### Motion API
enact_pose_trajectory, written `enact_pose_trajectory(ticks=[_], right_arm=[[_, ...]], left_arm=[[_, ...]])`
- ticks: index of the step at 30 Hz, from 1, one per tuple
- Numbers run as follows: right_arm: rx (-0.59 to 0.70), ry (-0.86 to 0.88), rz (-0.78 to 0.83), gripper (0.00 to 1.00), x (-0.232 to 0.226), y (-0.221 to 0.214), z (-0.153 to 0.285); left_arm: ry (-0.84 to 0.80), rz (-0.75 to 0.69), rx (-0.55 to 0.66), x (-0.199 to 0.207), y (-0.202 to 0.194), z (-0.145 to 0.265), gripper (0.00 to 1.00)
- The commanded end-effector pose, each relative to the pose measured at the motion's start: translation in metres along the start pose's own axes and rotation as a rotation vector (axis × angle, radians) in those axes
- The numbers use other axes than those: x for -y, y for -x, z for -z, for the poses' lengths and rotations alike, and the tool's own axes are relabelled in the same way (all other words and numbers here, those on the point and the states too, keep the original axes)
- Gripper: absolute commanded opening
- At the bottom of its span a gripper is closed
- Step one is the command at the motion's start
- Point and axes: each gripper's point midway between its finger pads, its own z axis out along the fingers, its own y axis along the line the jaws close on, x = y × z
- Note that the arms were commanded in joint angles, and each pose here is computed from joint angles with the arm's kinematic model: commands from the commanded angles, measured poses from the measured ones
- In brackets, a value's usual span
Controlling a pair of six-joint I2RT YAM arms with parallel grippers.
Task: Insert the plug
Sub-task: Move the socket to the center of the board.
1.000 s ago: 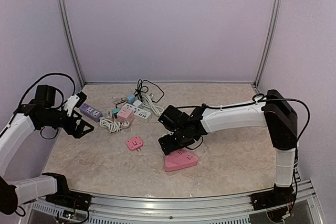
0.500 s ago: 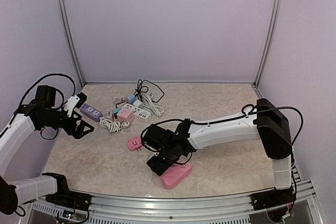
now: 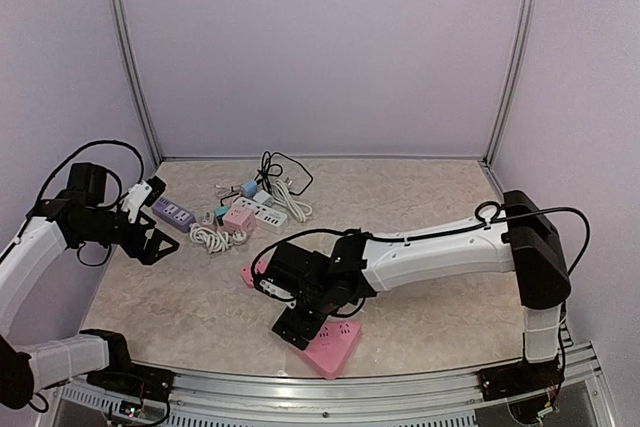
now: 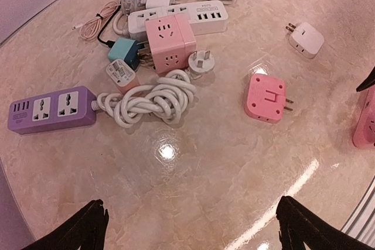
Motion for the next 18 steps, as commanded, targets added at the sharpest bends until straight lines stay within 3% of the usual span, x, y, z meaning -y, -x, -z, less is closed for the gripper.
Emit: enact_pose_trajectory(ticks=[1, 8, 18], right_arm=[[0.024, -0.049, -0.097, 0.93, 0.031, -0.001, 0.017], [-0.038, 0.044, -0.205, 0.93, 0.028, -0.029, -0.002], [-0.075, 0.118, -0.290, 0.91, -0.005, -0.060, 0.003]], left_arm=[[0.000, 0.003, -0.026, -0.001, -0.010, -0.004, 0.99], [0.000, 0.004, -0.028, 0.000, -0.010, -0.004, 0.99], [-0.003, 0.004, -0.031, 0.000, -0.012, -0.005, 0.99]])
